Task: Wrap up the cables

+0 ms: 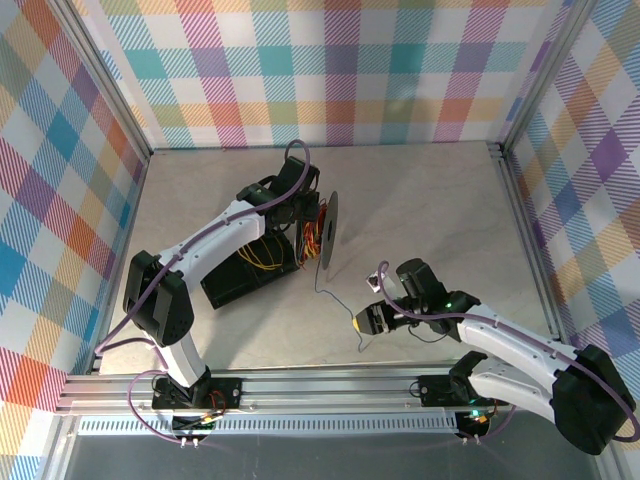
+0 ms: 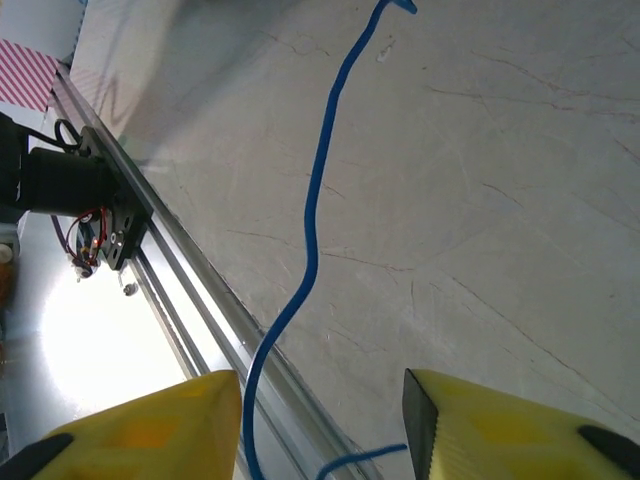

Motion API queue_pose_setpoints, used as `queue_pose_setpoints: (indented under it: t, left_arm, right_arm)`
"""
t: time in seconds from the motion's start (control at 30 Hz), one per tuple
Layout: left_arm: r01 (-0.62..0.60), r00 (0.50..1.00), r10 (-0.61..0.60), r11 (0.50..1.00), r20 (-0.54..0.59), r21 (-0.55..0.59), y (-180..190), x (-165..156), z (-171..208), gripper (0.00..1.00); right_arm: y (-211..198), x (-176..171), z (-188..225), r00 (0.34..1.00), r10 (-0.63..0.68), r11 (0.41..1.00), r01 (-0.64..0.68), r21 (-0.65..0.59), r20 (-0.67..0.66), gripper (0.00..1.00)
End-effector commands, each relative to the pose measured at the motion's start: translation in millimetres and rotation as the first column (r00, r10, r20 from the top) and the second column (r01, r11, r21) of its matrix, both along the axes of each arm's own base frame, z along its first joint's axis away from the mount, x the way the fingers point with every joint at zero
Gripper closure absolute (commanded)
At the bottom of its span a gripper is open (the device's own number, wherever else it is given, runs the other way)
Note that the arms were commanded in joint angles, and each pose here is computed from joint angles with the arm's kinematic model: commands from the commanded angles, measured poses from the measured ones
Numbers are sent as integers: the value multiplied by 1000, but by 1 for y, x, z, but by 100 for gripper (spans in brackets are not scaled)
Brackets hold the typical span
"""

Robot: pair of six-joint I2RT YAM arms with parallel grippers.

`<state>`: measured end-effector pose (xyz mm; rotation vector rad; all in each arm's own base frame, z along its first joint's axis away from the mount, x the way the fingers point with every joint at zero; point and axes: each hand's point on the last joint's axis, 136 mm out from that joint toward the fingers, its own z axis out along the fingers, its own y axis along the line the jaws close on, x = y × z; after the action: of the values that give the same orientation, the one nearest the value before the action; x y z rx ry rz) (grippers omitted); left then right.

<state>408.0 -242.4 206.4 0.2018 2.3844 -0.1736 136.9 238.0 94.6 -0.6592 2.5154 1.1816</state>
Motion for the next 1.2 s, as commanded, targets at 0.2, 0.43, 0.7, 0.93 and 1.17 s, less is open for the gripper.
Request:
queue_pose_setpoints:
  t: [0.2,0.43,0.7,0.93,1.17]
  left_arm:
    - [-8,993,19,995,119,-96,-8,19,47,100]
    - [-5,993,16,995,117,-97,-8,18,47,100]
    - [2,993,3,999,122,-42,-14,17,36,100]
    - [49,985,-51,999,162,16,-32,5,35,100]
    - [127,971,-135,991,198,49,-48,-15,34,100]
  right_arm:
    - [-1,-7,-2,1000,9,1000,-9,13,-9,62]
    - [0,-5,4,1000,6,1000,-6,13,-10,100]
    - [25,-2,96,983,81,985,-104,136,165,100]
    - [43,29,171,949,41,979,-99,175,311,100]
    - [20,95,205,911,-115,992,82,99,396,100]
